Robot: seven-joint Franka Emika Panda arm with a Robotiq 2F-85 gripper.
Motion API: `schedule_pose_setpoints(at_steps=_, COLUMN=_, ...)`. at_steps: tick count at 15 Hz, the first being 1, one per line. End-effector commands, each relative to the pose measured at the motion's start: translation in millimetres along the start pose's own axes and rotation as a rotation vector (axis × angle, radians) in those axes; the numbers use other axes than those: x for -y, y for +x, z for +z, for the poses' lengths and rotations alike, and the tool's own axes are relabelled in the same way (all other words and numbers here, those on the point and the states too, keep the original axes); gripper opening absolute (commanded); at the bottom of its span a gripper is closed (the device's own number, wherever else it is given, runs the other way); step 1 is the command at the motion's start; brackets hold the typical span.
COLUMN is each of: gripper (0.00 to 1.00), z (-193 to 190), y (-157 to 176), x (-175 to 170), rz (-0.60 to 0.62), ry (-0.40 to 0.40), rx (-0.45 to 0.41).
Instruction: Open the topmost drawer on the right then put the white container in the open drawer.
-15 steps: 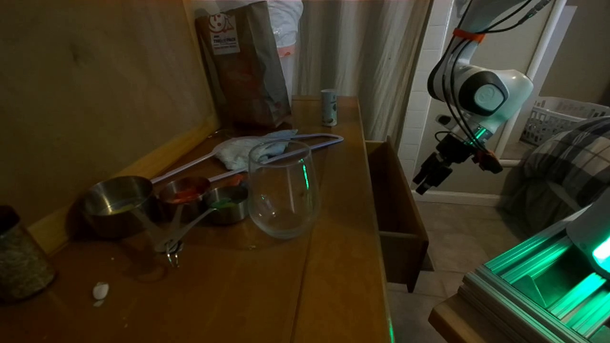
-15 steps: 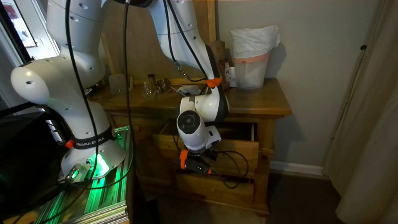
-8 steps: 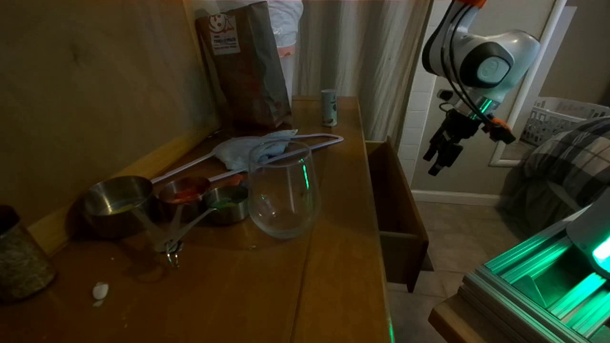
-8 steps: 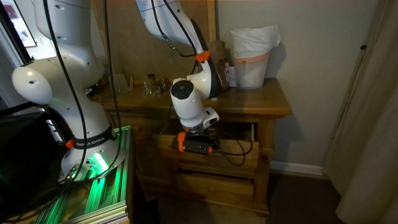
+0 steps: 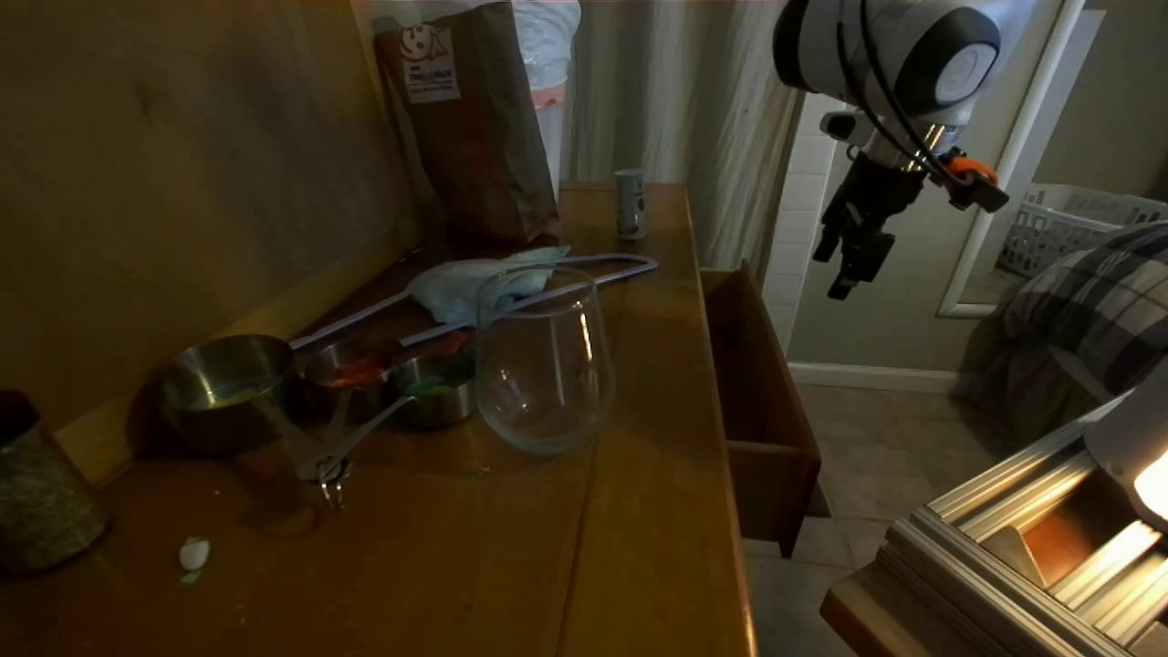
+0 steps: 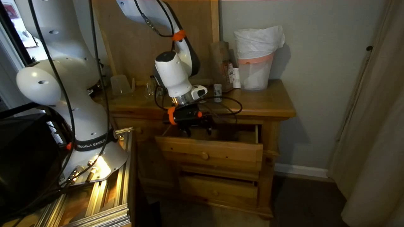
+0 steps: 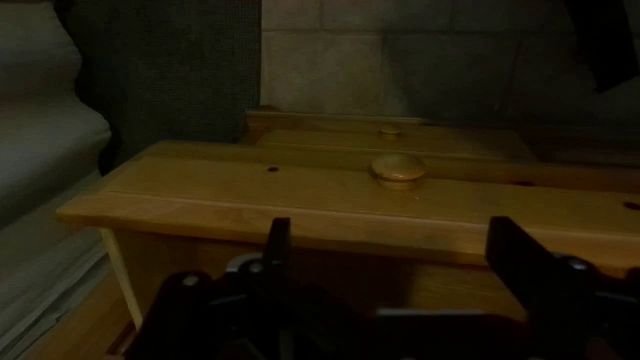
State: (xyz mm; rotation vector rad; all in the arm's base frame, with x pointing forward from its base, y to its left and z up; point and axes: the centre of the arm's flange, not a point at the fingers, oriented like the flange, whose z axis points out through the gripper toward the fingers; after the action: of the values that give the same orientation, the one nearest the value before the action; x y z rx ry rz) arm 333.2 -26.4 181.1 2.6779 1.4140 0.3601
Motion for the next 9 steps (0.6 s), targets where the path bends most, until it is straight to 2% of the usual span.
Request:
schedule_pose_setpoints(at_steps=1, gripper=1.0, z=0.8, y=-1.3, x=-0.6, rz=0.005, ry=0.002, rx=0.001)
schedule_pose_setpoints(at_steps=4, gripper=1.0, z=3.9, y=-9.0, x=-3.4, rz=0.025, ry=0.008, rx=0.007)
schedule_pose_setpoints(at_steps=6, gripper=1.0, z=-9.5, y=8.1, x=-7.8, rz=-0.023, ry=0.025, rx=-0.072)
schedule_pose_setpoints(at_steps=9, gripper=1.0, z=-44.9, y=30.3, x=-21.3, rz=-0.105, ry=-0.004, rx=-0.121)
